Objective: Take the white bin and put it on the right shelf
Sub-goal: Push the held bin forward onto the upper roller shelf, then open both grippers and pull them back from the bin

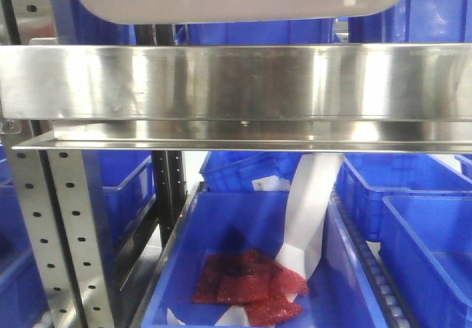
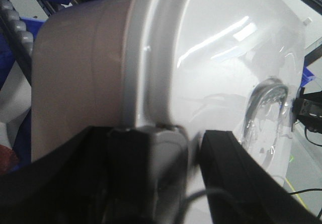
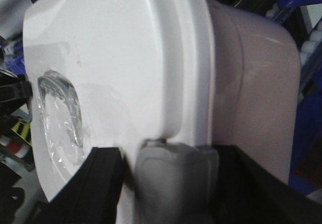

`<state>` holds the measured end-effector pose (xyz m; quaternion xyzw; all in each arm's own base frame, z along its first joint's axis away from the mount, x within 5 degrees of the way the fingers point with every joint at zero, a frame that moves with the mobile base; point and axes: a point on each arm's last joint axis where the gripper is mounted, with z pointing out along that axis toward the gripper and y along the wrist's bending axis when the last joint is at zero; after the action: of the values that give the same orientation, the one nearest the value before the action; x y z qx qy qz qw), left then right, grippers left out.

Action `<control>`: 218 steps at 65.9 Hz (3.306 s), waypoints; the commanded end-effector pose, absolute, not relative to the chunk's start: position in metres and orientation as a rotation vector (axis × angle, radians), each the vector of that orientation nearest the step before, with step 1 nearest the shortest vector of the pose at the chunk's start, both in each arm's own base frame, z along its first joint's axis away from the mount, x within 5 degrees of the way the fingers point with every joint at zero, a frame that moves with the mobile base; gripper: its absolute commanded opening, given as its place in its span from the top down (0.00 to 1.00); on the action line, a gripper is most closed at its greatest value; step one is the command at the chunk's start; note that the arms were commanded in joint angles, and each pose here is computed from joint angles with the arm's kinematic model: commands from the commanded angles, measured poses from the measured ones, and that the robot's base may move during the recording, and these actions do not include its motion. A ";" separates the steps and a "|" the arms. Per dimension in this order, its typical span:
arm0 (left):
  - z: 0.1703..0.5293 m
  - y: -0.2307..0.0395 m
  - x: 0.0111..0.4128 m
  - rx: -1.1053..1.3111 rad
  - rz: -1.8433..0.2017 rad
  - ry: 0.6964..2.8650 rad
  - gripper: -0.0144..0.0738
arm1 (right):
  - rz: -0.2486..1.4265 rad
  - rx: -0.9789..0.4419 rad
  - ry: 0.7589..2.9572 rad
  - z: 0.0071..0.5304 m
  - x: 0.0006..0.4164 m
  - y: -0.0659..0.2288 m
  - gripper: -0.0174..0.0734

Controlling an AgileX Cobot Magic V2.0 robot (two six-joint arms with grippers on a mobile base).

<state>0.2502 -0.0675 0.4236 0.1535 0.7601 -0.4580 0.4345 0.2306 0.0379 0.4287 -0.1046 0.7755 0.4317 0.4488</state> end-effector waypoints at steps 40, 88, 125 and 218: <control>0.421 -0.126 0.317 0.384 -1.347 1.819 0.56 | 1.316 -0.187 1.778 0.444 0.281 0.039 0.34; 0.412 -0.117 0.338 0.233 -1.159 1.829 0.33 | 1.272 -0.075 1.857 0.413 0.317 0.030 0.09; 0.413 -0.079 0.350 0.119 -1.070 1.814 0.31 | 1.069 0.140 1.789 0.414 0.329 -0.010 0.11; 0.439 -0.036 0.270 -0.039 -0.426 1.662 0.97 | 0.355 0.119 1.665 0.434 0.239 -0.022 0.74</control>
<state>0.2900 -0.0384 0.4258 -0.0043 0.7611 -0.1920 0.6195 0.2578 -0.0227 0.4212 0.0652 0.7593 0.1902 0.6189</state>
